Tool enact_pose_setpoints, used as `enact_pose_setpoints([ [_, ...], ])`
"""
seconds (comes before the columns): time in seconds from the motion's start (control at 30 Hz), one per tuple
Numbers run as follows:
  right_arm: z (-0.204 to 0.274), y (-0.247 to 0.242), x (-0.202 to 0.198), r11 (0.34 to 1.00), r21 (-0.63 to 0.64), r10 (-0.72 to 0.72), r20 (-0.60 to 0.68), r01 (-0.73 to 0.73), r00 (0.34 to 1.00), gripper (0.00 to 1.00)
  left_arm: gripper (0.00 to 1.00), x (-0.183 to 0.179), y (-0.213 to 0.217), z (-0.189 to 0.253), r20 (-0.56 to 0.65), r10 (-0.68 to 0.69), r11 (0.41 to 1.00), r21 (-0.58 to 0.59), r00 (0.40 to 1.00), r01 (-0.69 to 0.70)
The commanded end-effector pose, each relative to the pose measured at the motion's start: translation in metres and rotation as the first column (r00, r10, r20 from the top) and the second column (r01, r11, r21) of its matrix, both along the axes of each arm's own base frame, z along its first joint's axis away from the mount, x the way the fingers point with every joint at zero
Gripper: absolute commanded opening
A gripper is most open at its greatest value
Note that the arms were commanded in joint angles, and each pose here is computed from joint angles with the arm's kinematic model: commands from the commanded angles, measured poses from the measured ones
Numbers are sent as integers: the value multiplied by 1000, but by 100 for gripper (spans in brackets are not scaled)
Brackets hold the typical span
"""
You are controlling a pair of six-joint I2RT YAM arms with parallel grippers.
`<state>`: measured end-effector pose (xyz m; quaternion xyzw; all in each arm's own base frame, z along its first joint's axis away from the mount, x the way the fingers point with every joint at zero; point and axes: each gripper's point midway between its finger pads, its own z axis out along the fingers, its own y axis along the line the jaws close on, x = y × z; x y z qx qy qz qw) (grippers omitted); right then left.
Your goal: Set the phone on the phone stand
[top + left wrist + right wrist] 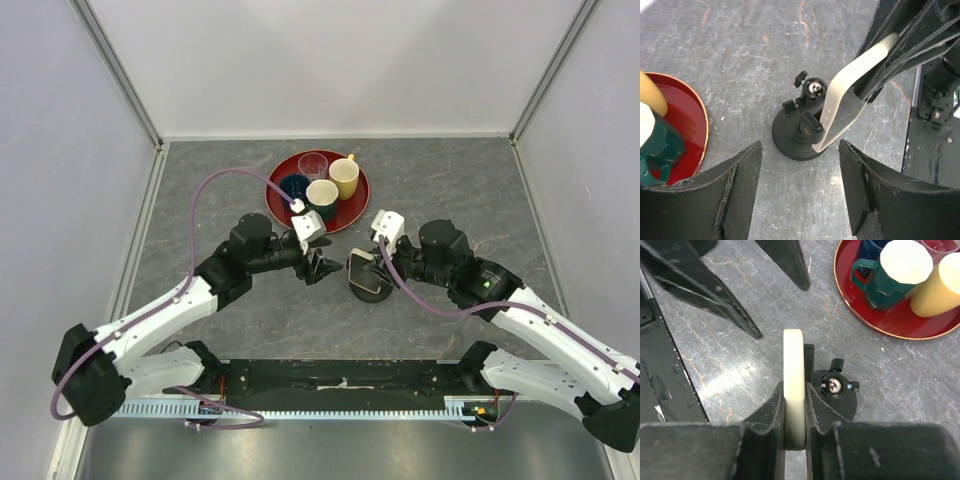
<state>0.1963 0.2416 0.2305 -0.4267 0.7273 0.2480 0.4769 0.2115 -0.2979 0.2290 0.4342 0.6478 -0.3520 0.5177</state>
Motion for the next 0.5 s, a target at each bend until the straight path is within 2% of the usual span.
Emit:
enact_pose_setpoints([
  [0.0,26,13,-2,988,65,138,78,-143,987,0,69,-8,-18,11,111,-274,961,-14,955,277],
  [0.07,26,13,-2,986,74,147,65,-152,987,0,68,-15,-23,4,77,-378,923,-39,923,382],
  [0.17,22,13,0,984,81,154,39,-157,987,0,67,-16,-28,1,81,-435,898,-41,897,439],
  [0.27,18,12,4,986,78,144,27,-146,989,0,64,-13,-31,0,116,-439,894,-45,891,447],
  [0.47,15,13,4,986,77,146,3,-146,989,0,63,-7,-39,-14,91,-464,882,-48,881,469],
])
